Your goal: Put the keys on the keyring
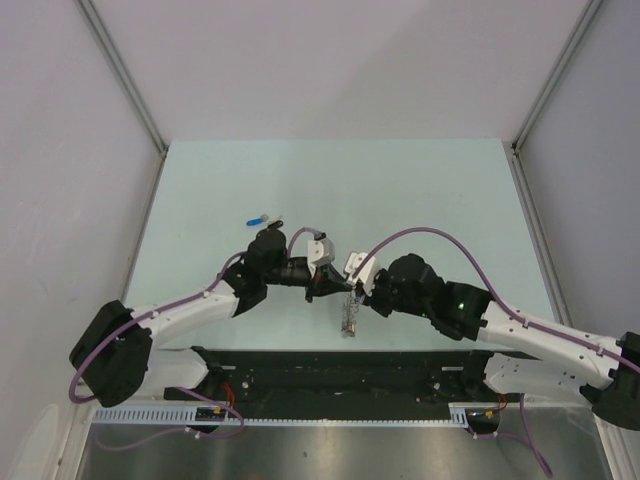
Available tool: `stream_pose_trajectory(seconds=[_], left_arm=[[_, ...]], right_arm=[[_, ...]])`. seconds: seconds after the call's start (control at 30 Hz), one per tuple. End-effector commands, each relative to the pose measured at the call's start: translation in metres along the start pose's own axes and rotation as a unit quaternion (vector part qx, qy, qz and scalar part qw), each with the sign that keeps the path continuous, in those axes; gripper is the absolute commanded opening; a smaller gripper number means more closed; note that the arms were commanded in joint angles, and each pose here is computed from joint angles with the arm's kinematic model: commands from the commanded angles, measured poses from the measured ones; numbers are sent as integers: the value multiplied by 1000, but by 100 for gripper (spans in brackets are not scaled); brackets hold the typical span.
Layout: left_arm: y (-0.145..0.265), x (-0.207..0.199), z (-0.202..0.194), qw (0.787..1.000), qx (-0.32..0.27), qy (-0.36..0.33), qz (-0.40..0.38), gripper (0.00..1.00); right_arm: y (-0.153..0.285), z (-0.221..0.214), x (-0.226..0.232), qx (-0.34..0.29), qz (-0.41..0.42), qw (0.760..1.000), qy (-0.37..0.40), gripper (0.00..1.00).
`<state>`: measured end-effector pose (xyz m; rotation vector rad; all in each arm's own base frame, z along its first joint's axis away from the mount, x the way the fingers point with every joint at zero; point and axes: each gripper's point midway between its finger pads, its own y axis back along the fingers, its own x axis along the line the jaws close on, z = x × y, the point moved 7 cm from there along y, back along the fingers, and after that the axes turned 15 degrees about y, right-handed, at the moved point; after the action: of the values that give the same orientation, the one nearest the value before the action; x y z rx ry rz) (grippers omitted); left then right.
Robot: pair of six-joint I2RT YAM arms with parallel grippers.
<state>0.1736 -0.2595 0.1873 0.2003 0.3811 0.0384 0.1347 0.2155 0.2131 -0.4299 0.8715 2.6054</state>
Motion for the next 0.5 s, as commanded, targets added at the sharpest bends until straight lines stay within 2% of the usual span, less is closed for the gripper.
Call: stream_pose_trajectory(seconds=[0.0, 0.47], left_arm=[[6, -21, 41, 994, -100, -32, -23, 0], [17, -40, 39, 974, -215, -7, -68, 0]], right_arm=[[0, 7, 1, -6, -13, 1000, 5, 0], [4, 10, 2, -91, -54, 994, -37, 0]])
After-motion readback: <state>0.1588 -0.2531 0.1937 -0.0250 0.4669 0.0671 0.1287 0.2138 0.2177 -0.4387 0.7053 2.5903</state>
